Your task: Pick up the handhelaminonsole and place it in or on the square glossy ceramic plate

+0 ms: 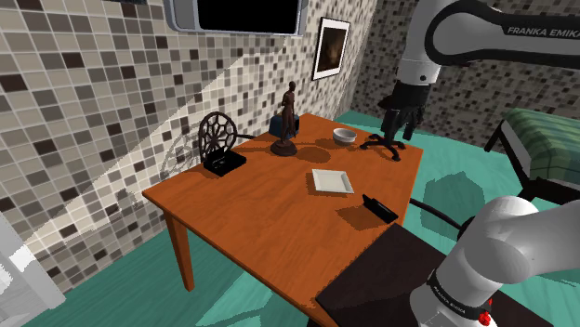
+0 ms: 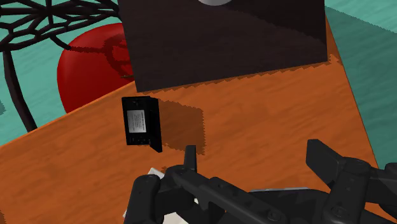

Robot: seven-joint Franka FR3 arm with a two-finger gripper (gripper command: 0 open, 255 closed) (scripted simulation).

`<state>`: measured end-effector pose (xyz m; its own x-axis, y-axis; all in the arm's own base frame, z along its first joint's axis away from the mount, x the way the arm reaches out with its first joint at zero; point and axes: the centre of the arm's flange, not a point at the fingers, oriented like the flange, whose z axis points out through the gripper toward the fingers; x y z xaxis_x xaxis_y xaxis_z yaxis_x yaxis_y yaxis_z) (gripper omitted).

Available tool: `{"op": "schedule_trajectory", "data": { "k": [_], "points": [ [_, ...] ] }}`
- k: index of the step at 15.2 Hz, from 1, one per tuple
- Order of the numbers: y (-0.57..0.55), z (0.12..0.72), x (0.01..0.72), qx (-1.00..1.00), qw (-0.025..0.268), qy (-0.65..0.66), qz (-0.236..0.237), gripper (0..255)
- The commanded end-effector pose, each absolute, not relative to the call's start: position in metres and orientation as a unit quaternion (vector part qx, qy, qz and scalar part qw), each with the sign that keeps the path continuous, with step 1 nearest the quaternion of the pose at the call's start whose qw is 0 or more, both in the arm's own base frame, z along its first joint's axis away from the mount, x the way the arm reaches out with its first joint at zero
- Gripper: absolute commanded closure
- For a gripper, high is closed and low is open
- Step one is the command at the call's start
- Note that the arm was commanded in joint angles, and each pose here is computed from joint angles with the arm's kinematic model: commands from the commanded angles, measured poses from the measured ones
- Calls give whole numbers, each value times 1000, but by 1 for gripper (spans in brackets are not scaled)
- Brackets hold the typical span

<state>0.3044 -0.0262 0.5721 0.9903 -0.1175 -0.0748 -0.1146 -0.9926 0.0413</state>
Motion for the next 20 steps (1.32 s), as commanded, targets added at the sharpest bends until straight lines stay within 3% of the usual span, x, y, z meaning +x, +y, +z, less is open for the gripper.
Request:
{"op": "schedule_trajectory", "data": {
  "k": [1, 20],
  "points": [
    [-26, 572, 304, 997, 18, -58, -39, 0],
    [-58, 331, 356, 978, 193, -62, -39, 0]
  ]
}}
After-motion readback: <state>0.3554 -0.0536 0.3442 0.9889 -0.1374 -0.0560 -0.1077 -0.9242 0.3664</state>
